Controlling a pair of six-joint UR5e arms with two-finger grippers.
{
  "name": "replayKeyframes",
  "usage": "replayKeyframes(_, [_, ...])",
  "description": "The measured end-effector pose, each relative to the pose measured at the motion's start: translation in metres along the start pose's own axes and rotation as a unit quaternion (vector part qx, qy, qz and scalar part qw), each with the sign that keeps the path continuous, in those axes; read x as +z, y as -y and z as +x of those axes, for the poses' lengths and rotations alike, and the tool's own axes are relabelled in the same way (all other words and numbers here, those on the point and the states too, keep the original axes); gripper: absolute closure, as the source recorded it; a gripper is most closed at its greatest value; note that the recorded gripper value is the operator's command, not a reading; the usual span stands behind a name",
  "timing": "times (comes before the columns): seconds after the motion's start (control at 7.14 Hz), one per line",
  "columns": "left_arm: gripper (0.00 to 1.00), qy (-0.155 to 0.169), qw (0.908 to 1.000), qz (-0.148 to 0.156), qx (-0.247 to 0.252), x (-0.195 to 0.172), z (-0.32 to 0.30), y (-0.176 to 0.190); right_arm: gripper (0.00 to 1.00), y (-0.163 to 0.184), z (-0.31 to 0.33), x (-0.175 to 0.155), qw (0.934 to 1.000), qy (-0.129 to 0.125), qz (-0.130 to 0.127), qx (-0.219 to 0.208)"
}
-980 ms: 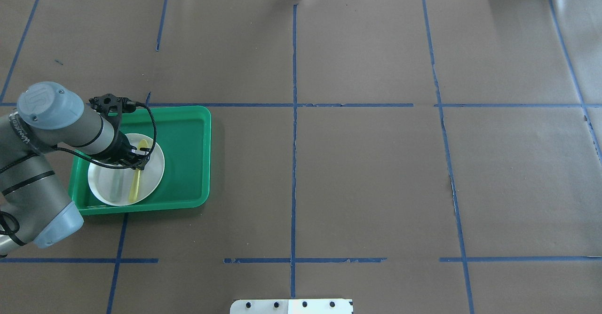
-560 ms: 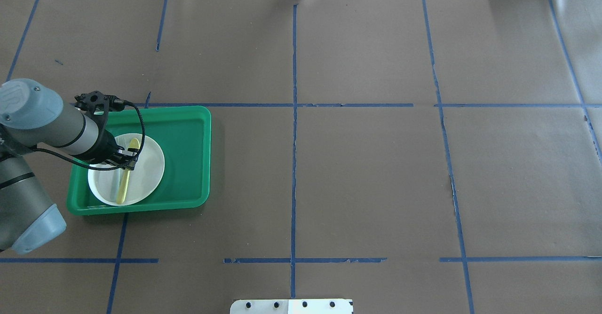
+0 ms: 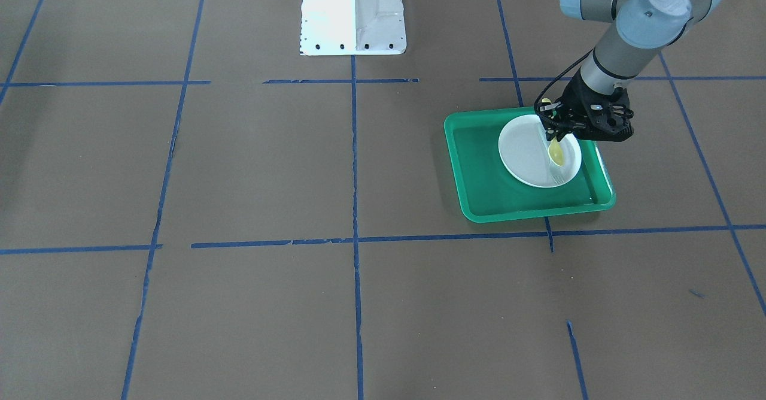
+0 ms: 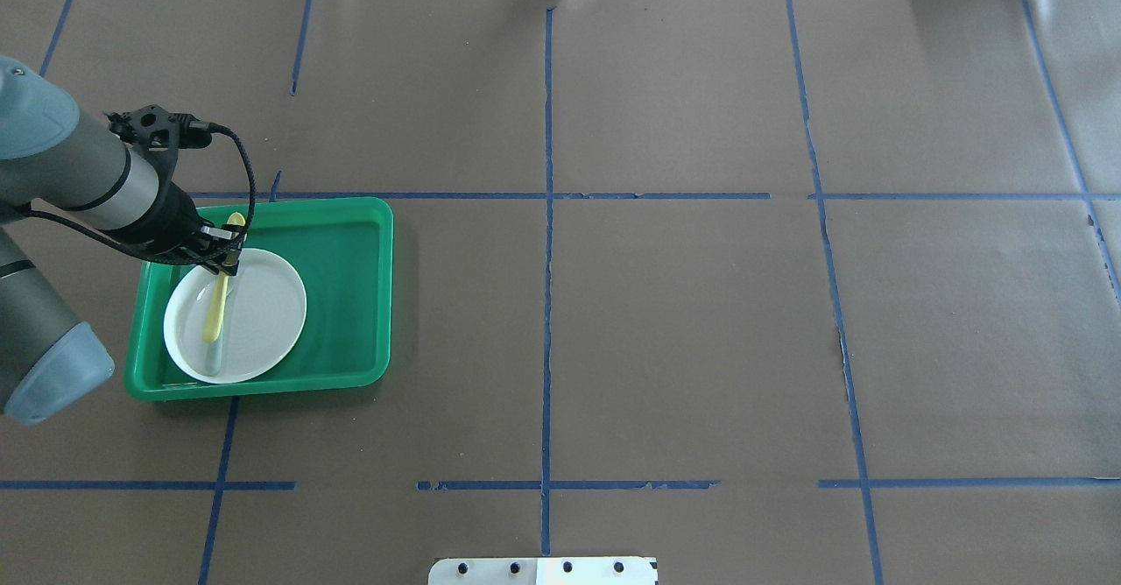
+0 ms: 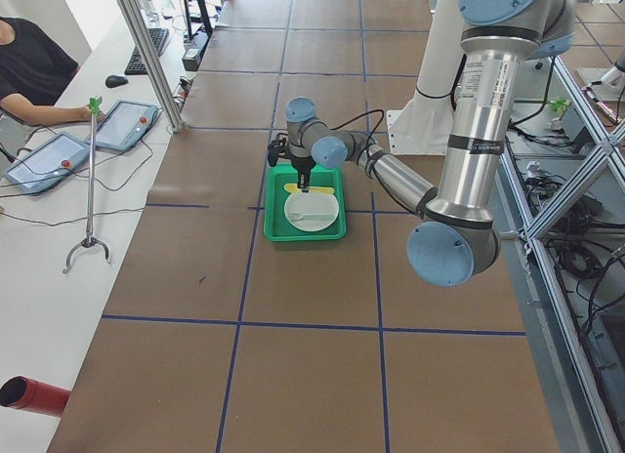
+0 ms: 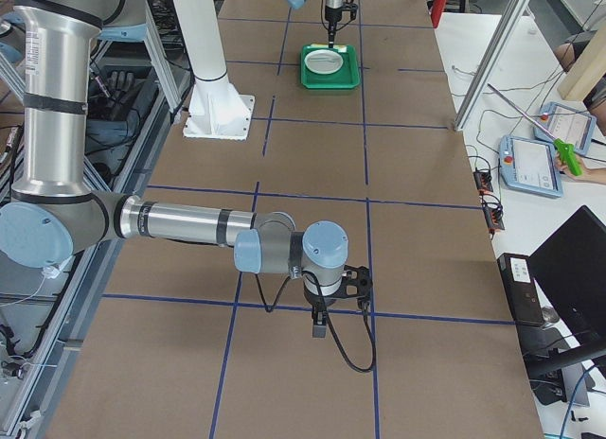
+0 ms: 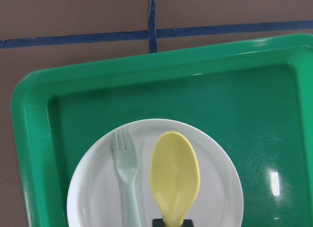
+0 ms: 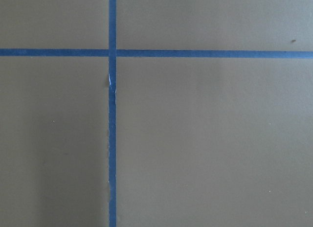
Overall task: Place spoon
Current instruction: 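Lift the yellow spoon off the plate with the left gripper, then lower the spoon onto the tray beside the plate and release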
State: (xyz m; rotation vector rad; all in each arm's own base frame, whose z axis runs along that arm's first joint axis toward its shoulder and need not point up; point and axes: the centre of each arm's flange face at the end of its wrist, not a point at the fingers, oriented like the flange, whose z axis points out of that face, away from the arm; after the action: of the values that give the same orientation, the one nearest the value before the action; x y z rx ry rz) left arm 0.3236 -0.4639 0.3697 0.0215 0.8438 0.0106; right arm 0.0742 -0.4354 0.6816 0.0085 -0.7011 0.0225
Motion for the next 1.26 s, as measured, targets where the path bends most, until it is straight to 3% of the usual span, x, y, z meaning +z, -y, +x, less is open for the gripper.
replayKeyframes(0.56, [1.0, -0.017, 0.9988, -0.02, -0.041, 0.033, 0.081, 0.007, 0.0, 0.0, 0.0, 0.0, 1.0, 0.0, 0.0, 0.0])
replayKeyframes(1.26, [1.0, -0.011, 0.9986, -0.038, -0.034, 0.089, 0.081, 0.002, 0.0, 0.0, 0.0, 0.0, 1.0, 0.0, 0.0, 0.0])
